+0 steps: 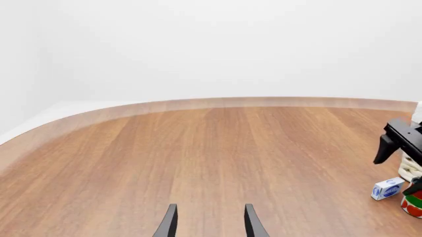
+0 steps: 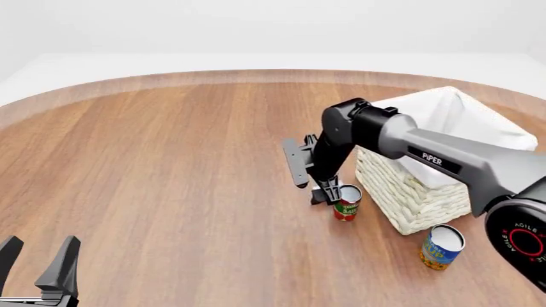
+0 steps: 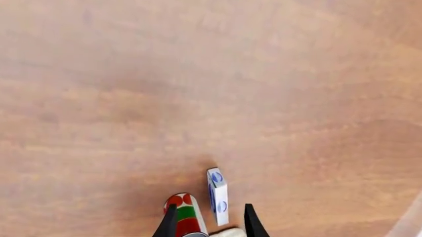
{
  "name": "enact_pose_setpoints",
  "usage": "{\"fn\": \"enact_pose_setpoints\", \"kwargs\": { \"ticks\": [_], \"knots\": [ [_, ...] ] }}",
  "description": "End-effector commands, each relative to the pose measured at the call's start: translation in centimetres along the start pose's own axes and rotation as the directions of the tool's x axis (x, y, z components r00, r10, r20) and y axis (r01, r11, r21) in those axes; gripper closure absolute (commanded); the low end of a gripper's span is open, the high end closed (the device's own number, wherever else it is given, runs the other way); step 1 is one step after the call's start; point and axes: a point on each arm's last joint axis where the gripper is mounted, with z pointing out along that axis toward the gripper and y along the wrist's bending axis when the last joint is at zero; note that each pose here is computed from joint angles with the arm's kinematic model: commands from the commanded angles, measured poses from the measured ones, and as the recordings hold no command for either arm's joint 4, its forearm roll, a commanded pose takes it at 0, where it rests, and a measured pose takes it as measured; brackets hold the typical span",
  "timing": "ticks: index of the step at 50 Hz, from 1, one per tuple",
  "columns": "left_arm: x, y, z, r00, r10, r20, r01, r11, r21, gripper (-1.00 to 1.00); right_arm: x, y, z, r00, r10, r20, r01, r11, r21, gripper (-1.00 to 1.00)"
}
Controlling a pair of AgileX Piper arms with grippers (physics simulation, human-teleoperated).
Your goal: Pick up the alphabet soup and the cream cheese box, and put them in the basket.
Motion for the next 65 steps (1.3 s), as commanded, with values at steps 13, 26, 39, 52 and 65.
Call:
{"fn": "enact_pose_setpoints", "kwargs": {
  "ticks": [13,26,39,52,65],
  "knots": [
    [0.0,0.0,0.0,1.0,0.0,0.0,0.0,1.0,0.0,-1.0,1.1,-0.8,1.6,1.0,-0.002,-0.017,0.002,0.999,-0.036,-1.0],
    [0.0,0.0,0.0,1.0,0.0,0.0,0.0,1.0,0.0,-1.0,0.8,-1.6,1.9,0.999,0.037,-0.017,-0.037,0.999,-0.034,-1.0],
    [0.0,0.0,0.0,1.0,0.0,0.0,0.0,1.0,0.0,-1.0,0.0,-1.8,2.6,0.998,0.056,-0.013,-0.057,0.998,-0.037,-1.0],
    [0.0,0.0,0.0,1.0,0.0,0.0,0.0,1.0,0.0,-1.0,-0.2,-1.4,3.2,0.998,0.054,-0.017,-0.055,0.997,-0.054,-1.0],
    [0.0,0.0,0.0,1.0,0.0,0.0,0.0,1.0,0.0,-1.0,-0.2,-1.2,3.3,0.998,0.056,-0.019,-0.057,0.997,-0.061,-1.0]
  ]
}}
